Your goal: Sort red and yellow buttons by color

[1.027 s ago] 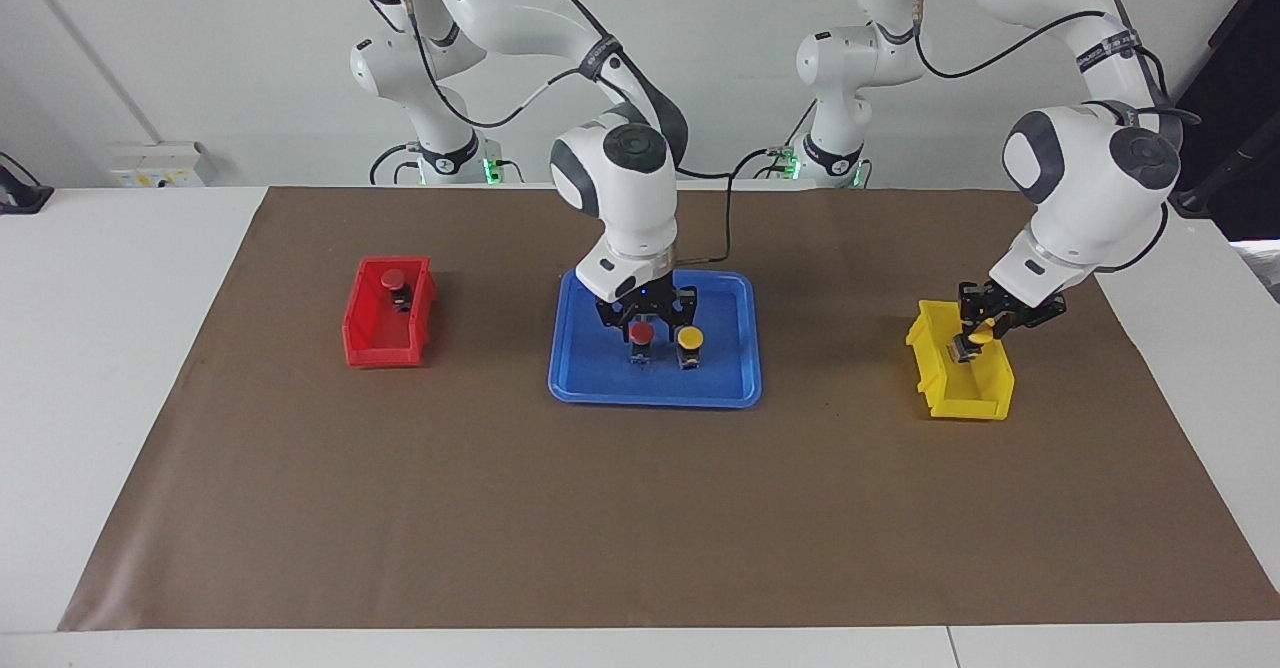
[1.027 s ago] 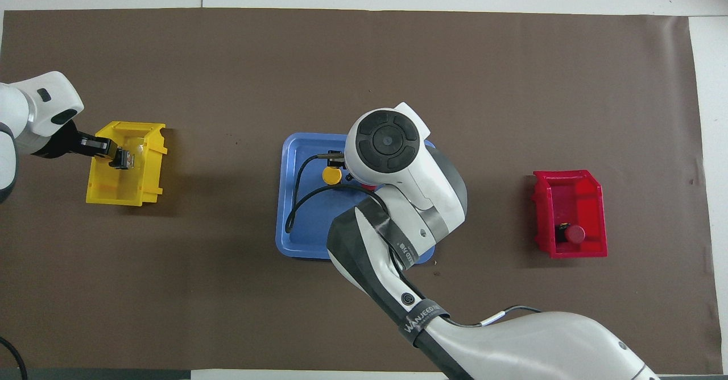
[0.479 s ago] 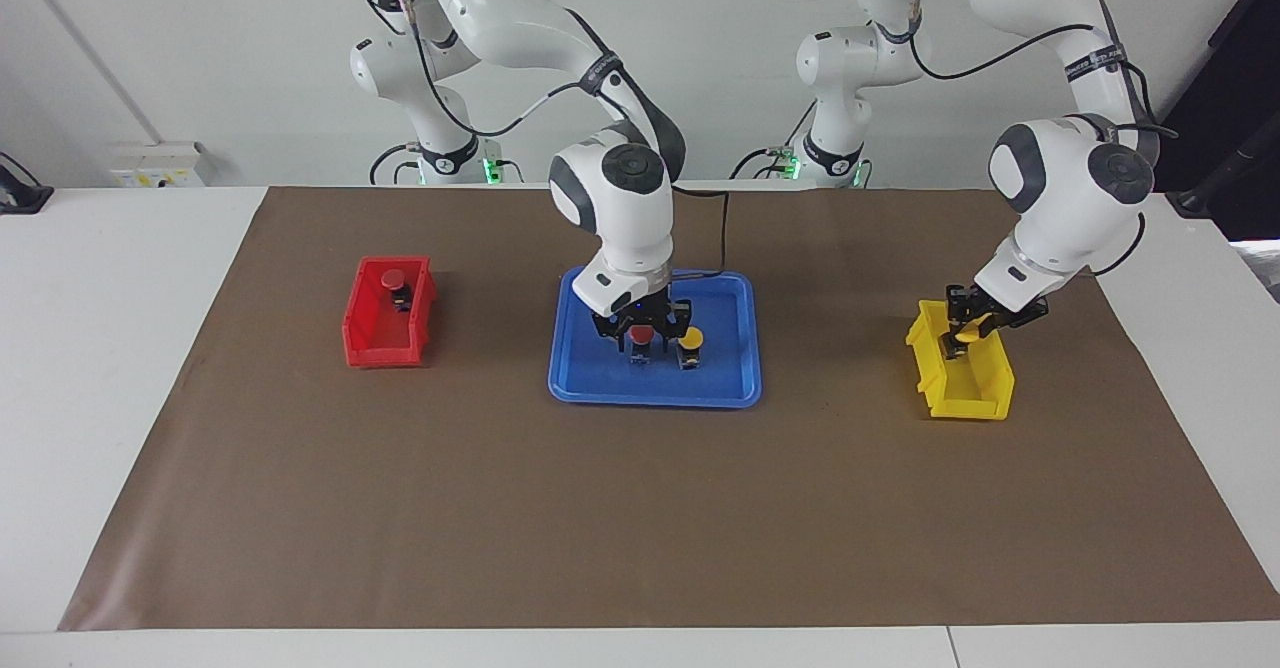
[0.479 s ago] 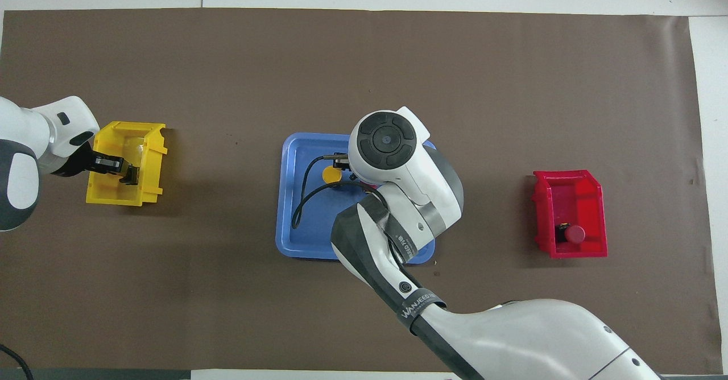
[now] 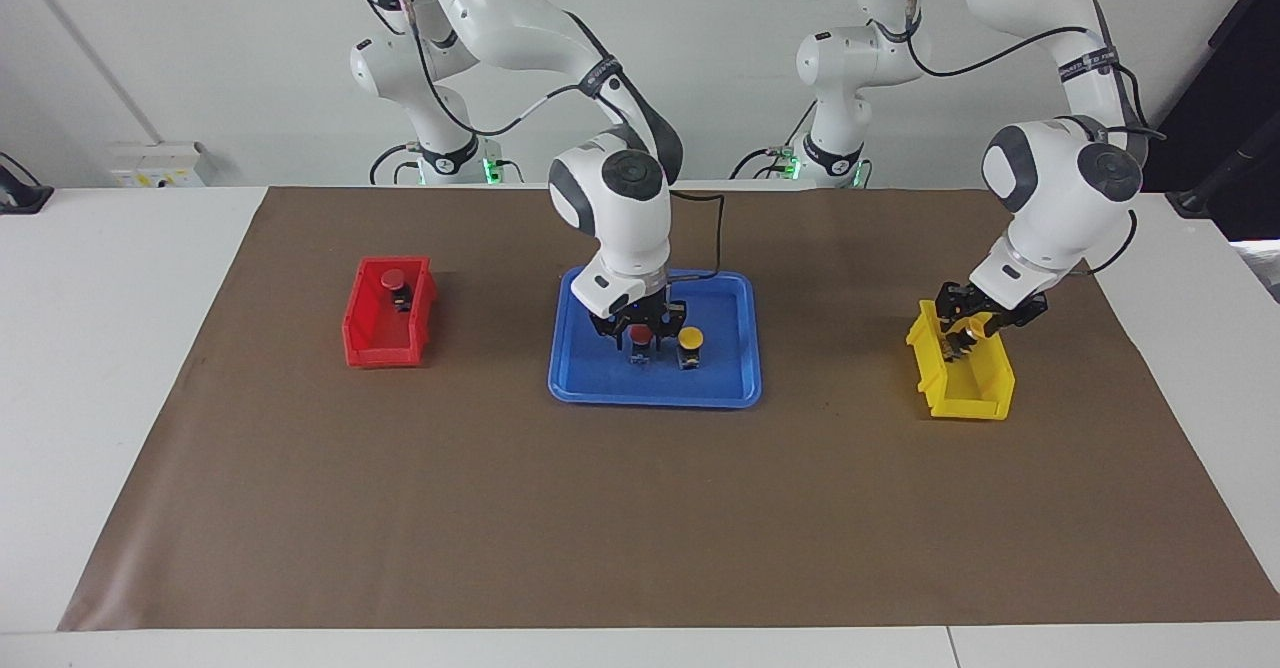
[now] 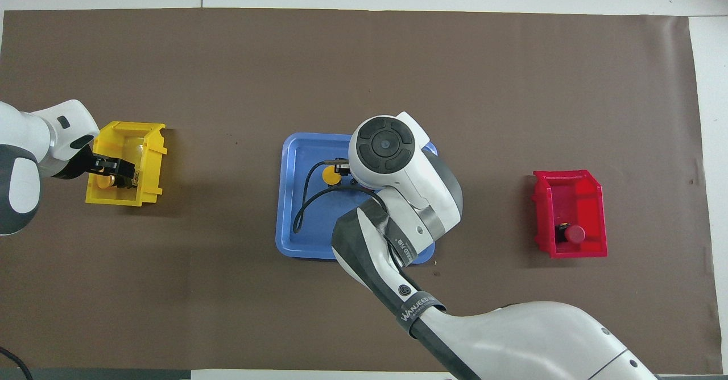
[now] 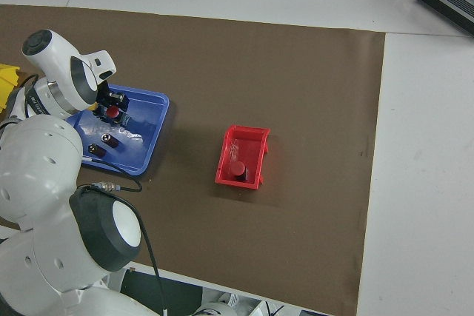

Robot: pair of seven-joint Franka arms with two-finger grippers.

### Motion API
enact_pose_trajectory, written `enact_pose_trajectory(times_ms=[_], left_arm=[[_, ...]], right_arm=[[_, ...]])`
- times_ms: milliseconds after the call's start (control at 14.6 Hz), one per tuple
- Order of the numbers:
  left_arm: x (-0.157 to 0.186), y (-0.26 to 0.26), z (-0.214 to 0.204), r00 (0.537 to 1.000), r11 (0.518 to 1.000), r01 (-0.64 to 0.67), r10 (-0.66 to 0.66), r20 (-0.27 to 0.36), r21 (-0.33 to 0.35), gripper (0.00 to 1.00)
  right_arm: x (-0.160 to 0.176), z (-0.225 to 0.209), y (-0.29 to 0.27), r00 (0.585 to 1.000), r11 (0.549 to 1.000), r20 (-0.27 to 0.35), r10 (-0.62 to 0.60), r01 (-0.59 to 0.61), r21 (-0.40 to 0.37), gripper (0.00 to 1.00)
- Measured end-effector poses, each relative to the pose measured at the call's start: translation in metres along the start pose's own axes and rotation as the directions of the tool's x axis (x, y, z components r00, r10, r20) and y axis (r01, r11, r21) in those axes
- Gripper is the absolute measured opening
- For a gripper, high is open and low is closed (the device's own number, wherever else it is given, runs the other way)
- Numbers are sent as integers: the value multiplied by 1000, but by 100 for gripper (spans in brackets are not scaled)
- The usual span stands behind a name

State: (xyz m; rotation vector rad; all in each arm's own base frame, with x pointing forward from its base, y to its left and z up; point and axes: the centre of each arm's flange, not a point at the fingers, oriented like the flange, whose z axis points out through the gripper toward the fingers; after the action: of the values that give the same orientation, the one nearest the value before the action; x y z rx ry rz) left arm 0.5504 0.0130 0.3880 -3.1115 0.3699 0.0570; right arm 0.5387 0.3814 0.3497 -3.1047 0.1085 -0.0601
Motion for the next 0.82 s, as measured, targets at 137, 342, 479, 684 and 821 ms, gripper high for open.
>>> enact_pose_trajectory(times_ms=[137,342,479,684,821], left_arm=[[0,-1,-1,1000,1000,2,-2,-5,1,89],[7,-3,-16,999,1000,3,-2,-36,9,100],[12,-5,-28,998,1000,3,-2,-60,16,100],[22,-4,-59,996,1000,-2,4,-92,24,100],[35,21,-87,993,1000,13,-10,-115,22,100]], right_arm=[[-4,1,-4,1000,1000,3,-9,9,0,61],[-8,4,-5,1000,1000,9,-13,13,-5,58],[-8,4,-4,1000,1000,10,-12,13,-6,51],[-6,1,1,1000,1000,20,-5,5,-17,41],[5,-19,19,1000,1000,26,9,-8,-27,41]])
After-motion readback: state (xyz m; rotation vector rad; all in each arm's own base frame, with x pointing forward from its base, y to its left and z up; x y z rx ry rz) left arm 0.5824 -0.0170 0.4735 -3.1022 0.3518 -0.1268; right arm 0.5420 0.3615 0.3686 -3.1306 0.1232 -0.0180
